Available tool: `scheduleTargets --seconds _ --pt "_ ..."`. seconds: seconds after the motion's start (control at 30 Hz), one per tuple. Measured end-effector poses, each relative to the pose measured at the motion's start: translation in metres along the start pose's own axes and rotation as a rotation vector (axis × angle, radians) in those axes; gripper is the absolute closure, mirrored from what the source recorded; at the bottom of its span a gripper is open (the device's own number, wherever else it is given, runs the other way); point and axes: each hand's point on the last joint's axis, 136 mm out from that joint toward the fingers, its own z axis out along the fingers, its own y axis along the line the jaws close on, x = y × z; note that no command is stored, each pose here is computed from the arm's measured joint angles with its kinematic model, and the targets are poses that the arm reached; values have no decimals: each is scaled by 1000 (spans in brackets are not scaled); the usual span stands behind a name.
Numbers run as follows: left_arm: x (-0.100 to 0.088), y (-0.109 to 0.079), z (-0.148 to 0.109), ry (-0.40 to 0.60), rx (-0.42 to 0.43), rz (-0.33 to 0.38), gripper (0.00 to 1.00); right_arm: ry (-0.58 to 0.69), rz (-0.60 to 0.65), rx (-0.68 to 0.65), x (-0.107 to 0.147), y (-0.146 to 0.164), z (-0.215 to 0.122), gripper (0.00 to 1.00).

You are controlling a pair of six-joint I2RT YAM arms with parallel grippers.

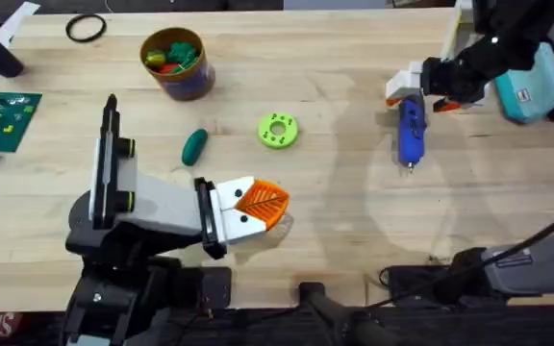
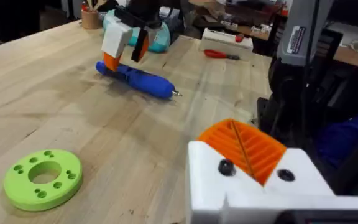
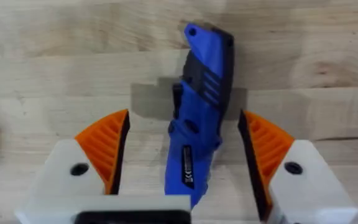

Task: Pick up the gripper from the table and insert it into the empty holder that is missing its gripper. Then pick up a screw, insert it into the mounting hole, and use the screwdriver to tighten it. Finally, clean up the table by picking up the vegetable and placing it into the bucket.

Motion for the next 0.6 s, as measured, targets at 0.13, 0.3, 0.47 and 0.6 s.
scheduleTargets --seconds 0.13,0.3,0.47,0.6 --pt "0 0 0 0 0 0 992 -5 19 26 -1 -5 0 5" --pt "0 0 0 0 0 0 992 4 30 40 -3 -8 10 5" --pt "0 0 0 0 0 0 992 75 35 49 5 -12 38 7" --pt "0 0 0 0 0 0 992 91 35 64 7 -14 43 176"
